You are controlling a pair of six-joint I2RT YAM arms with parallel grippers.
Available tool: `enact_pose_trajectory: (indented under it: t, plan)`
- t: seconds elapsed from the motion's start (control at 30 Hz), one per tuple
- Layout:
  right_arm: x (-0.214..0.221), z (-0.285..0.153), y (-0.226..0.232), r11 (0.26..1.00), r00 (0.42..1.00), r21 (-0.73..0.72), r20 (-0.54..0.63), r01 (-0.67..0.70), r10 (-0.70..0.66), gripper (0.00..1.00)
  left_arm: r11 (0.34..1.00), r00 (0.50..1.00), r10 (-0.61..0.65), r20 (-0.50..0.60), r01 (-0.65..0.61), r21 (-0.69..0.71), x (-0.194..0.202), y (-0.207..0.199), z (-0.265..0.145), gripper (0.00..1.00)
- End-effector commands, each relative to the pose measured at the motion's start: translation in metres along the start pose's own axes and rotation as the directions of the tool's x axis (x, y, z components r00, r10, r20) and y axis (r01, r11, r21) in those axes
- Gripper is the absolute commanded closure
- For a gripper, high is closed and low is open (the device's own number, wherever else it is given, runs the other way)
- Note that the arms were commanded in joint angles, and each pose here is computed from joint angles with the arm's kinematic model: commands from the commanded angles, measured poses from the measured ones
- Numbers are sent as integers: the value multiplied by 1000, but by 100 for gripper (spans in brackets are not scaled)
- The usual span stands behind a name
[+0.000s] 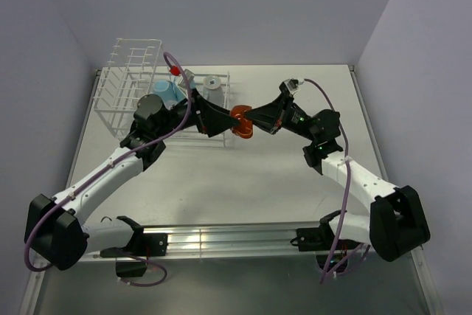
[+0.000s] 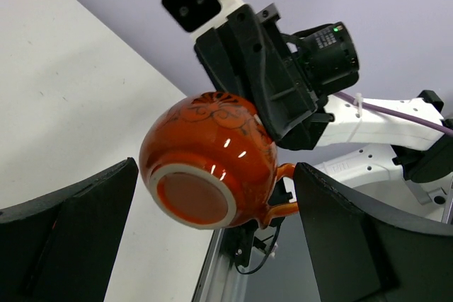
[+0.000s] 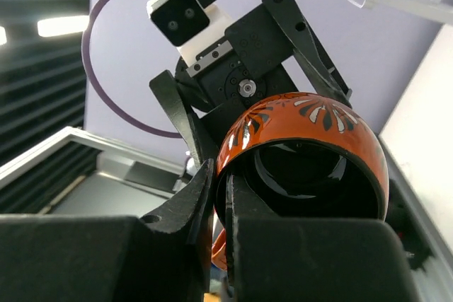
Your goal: Load the cups into the dish rack
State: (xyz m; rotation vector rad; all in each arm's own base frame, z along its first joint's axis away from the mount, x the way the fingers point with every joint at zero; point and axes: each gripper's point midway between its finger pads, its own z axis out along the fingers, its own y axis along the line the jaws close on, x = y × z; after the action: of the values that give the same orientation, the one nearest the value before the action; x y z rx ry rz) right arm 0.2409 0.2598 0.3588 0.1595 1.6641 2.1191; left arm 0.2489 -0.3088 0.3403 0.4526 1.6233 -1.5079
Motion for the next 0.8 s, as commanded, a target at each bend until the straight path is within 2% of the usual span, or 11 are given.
enact_pose_trajectory:
  t: [0.0,0.33,0.57,0.77]
  plan:
    - [9,-6,33,988,999,-153,-35,28,-34,100,996,998,48,28,-50,76,-8,-15,1,1]
    - [8,-5,31,984,999,-177,-43,-5,-3,100,993,998,60,-17,-58,104,9,-19,14,1]
    - [9,-5,35,982,999,-187,-54,-15,5,100,995,997,67,-22,-66,76,11,-10,19,1]
    - [9,-5,32,981,998,-190,-59,-29,18,100,993,998,59,-21,-56,104,12,-15,21,1]
